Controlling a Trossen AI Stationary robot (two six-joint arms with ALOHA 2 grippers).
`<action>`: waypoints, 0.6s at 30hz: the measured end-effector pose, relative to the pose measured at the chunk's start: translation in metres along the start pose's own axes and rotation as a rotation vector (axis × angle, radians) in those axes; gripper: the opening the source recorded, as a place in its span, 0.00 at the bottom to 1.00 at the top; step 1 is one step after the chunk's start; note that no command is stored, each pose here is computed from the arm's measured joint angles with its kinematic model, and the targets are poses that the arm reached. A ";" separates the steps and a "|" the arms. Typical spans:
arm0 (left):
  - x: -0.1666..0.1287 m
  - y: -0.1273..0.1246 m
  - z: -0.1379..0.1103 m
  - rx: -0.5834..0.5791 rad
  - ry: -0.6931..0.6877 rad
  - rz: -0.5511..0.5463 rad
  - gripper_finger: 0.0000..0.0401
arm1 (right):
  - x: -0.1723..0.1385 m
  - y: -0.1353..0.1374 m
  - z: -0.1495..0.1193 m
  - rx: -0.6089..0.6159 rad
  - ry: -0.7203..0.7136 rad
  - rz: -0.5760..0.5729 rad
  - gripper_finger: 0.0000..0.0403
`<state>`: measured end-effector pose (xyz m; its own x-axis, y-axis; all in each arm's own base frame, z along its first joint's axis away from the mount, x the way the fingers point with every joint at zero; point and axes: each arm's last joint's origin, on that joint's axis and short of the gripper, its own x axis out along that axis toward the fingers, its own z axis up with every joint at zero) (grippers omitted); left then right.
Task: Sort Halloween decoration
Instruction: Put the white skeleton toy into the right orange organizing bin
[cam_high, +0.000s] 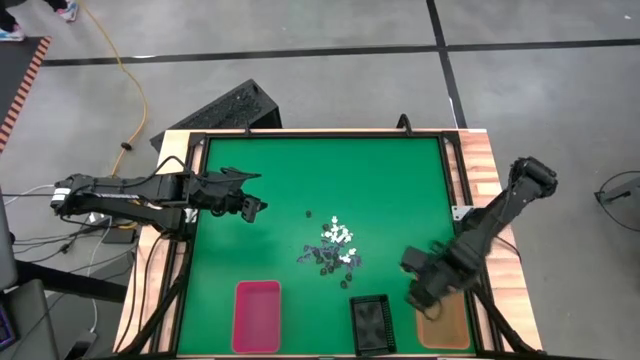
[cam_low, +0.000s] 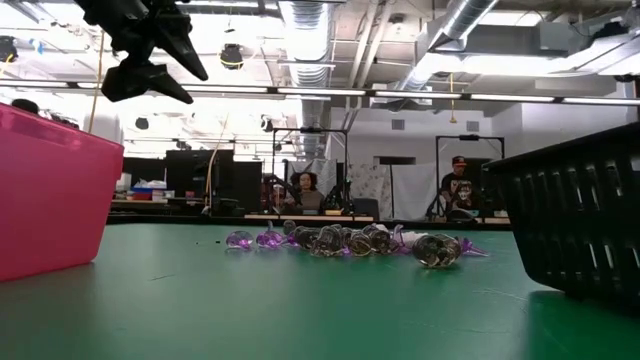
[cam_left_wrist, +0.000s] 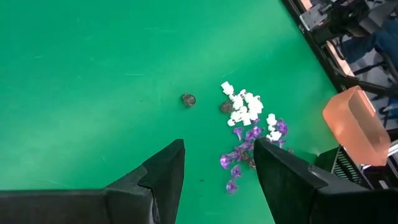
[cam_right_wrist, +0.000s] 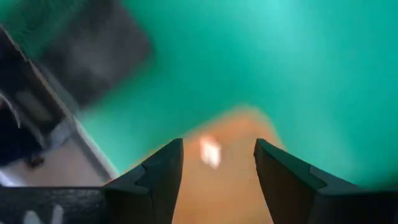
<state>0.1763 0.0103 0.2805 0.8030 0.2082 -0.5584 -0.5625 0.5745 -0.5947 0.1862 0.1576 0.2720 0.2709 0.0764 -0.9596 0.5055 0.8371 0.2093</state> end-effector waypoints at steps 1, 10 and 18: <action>0.000 0.000 0.000 0.009 0.000 0.000 0.46 | 0.001 -0.001 0.012 -0.030 -0.049 0.004 0.55; 0.000 0.000 0.000 0.051 0.006 -0.005 0.46 | 0.004 -0.038 0.114 -0.253 -0.327 -0.013 0.53; 0.000 0.001 -0.001 0.074 0.016 0.010 0.46 | 0.039 -0.049 0.153 -0.462 -0.248 0.034 0.53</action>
<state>0.1752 0.0101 0.2791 0.7937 0.2022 -0.5737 -0.5542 0.6293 -0.5448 0.2970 0.0367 0.2534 0.4947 0.0244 -0.8687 0.0937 0.9923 0.0812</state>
